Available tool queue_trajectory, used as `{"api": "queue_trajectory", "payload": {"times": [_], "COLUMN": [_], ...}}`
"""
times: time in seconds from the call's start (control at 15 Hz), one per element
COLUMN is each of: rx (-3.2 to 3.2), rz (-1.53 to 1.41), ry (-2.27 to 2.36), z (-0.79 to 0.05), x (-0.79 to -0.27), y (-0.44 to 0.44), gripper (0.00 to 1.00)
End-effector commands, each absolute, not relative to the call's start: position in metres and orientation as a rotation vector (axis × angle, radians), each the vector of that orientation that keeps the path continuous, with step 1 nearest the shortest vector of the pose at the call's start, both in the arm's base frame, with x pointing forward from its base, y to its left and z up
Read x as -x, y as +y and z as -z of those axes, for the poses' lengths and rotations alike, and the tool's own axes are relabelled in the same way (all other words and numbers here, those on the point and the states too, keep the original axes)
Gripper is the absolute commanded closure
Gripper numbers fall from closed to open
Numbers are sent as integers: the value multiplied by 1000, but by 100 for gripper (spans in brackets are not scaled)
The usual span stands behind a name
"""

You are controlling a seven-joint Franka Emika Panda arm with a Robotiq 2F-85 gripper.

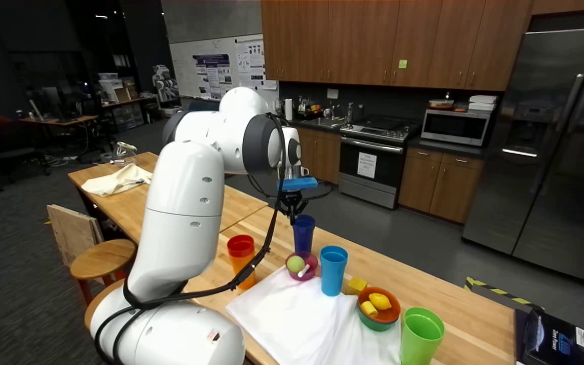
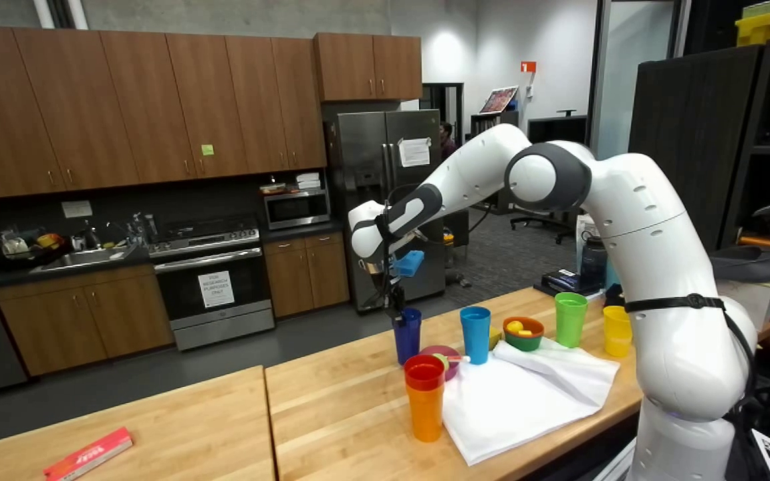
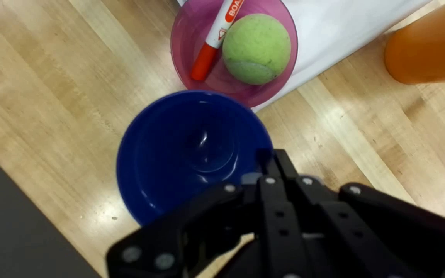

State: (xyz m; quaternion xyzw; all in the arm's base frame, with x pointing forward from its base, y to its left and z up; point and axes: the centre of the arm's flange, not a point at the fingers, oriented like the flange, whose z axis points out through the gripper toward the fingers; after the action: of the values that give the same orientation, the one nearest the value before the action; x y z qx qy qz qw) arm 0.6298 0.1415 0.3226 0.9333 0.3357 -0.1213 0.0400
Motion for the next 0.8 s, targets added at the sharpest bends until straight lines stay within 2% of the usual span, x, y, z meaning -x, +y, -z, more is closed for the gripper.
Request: {"api": "queue_trajectory", "payload": {"times": [0.0,0.27,0.47,0.73], "rx": [-2878,-2865,-2808,-2769], "rz": [343,206,90,215], "ry": [1018,961,926,956], "z": [-362,-404,-439,-484], "x": [-614,-597,-564,-514], "y": [129,123,124,120], "gripper": [99,99,99,99]}}
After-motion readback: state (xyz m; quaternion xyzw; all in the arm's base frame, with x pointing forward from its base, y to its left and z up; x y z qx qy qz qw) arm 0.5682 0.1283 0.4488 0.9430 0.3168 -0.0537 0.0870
